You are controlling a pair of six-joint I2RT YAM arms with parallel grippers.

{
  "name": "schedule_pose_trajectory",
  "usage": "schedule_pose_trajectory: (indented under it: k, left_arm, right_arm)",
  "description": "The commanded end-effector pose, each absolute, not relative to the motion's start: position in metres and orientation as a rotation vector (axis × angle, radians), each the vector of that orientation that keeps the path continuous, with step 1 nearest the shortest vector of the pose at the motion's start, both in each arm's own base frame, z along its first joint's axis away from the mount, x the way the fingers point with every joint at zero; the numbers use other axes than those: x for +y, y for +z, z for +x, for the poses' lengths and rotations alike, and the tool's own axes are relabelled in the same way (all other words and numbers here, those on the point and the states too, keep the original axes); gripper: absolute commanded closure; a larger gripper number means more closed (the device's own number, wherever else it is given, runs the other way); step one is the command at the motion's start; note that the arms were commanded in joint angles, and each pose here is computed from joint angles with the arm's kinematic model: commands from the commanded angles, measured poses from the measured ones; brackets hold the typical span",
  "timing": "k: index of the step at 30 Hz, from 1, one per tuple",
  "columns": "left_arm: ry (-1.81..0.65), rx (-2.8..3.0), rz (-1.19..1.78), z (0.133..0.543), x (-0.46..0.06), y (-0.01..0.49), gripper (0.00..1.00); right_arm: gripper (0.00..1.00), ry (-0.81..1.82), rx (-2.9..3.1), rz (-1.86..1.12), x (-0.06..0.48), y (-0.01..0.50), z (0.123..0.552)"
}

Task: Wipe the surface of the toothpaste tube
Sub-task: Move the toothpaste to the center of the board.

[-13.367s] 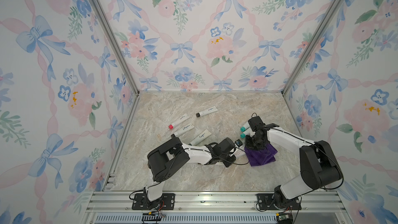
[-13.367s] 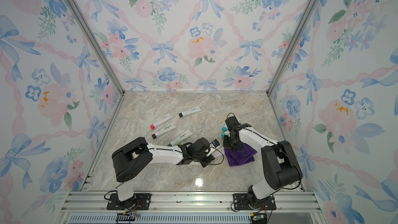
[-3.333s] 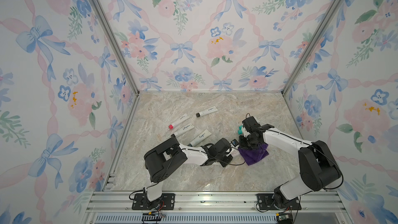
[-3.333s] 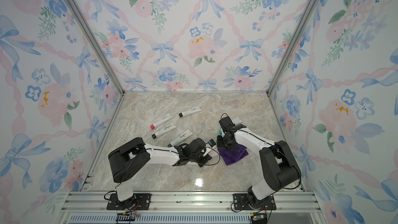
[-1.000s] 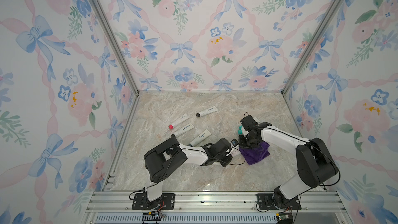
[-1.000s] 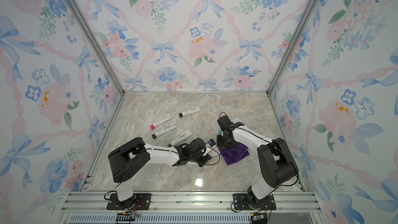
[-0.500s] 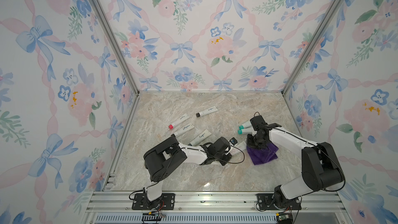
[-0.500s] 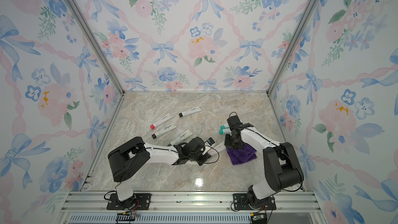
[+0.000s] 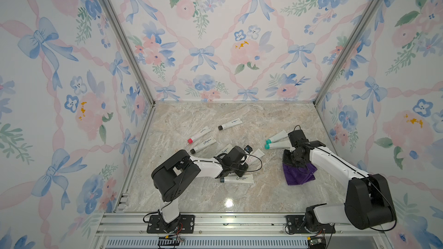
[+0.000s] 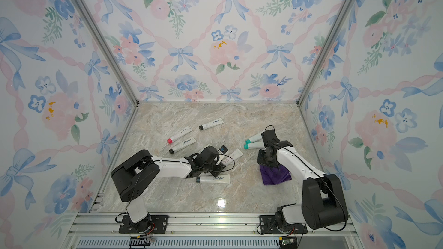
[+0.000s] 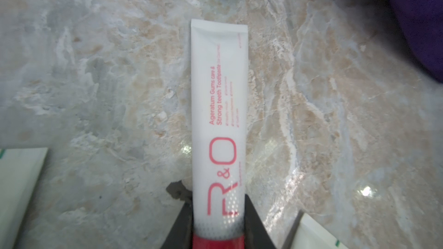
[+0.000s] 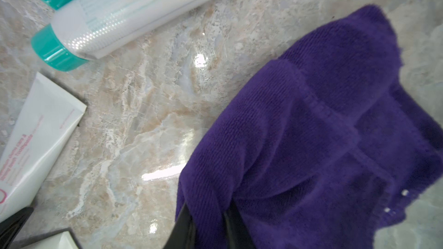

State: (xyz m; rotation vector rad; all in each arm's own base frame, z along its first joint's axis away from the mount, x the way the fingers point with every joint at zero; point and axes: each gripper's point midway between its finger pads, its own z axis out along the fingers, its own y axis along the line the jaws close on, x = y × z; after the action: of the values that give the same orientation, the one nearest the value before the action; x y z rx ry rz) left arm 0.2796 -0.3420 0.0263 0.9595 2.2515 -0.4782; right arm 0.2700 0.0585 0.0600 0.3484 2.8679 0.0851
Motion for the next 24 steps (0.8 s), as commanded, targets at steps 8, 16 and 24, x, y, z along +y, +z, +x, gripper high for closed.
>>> schedule_pose_trajectory:
  k: [8, 16, 24]
  left_arm:
    - [-0.441, 2.331, 0.845, 0.338, -0.337, 0.020, 0.80]
    - [-0.502, 2.294, 0.825, 0.389, -0.376, 0.019, 0.79]
    - [-0.587, 2.240, 0.809, 0.422, -0.417, 0.024, 0.79]
  right_arm:
    - [0.81, 0.118, 2.893, 0.270, 0.088, 0.045, 0.265]
    - [0.81, 0.118, 2.901, 0.241, 0.093, 0.041, 0.265]
    - [0.81, 0.113, 2.898, 0.226, 0.094, 0.044, 0.270]
